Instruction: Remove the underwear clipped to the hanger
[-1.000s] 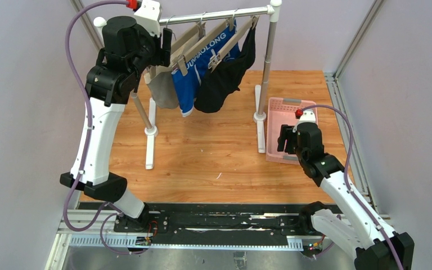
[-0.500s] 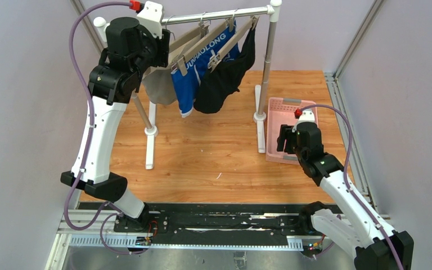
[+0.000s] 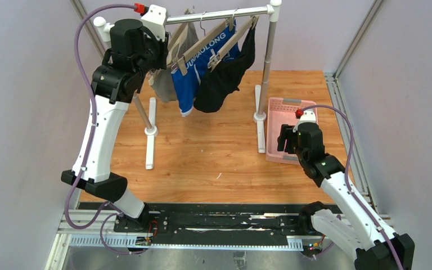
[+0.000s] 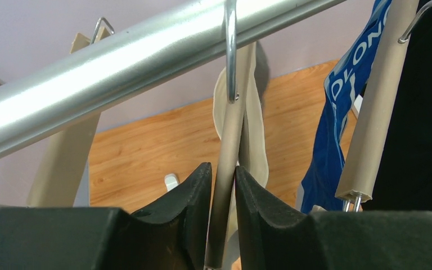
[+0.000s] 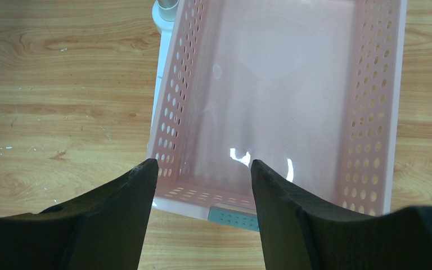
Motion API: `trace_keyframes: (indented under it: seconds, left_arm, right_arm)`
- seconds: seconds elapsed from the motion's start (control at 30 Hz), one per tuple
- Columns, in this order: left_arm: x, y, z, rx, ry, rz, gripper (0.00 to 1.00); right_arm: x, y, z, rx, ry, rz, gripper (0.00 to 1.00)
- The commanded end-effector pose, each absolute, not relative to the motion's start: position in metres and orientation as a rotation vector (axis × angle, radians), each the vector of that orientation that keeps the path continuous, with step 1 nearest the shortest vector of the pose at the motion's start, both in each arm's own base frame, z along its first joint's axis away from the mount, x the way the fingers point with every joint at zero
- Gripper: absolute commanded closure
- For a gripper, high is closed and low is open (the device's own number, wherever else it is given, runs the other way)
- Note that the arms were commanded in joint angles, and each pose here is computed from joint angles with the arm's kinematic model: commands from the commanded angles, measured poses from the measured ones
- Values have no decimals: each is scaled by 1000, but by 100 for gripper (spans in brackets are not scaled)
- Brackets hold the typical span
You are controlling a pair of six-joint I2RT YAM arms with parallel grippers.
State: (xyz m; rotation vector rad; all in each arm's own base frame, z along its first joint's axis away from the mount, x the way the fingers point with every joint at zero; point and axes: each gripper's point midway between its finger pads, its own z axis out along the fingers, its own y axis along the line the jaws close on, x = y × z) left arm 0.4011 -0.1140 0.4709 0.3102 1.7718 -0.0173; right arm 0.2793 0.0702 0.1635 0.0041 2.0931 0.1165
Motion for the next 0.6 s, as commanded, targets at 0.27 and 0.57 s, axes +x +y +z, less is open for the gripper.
trace_keyframes:
  seconds: [0.27,0.57]
  left_arm:
    - [405,-116,467,305,1770,-40,84]
    - [402,-114,477,283,1723,-52,100]
  right_arm:
    - [280,68,166,6,2068,109,37]
    - [280,68,164,7,2072,110,37]
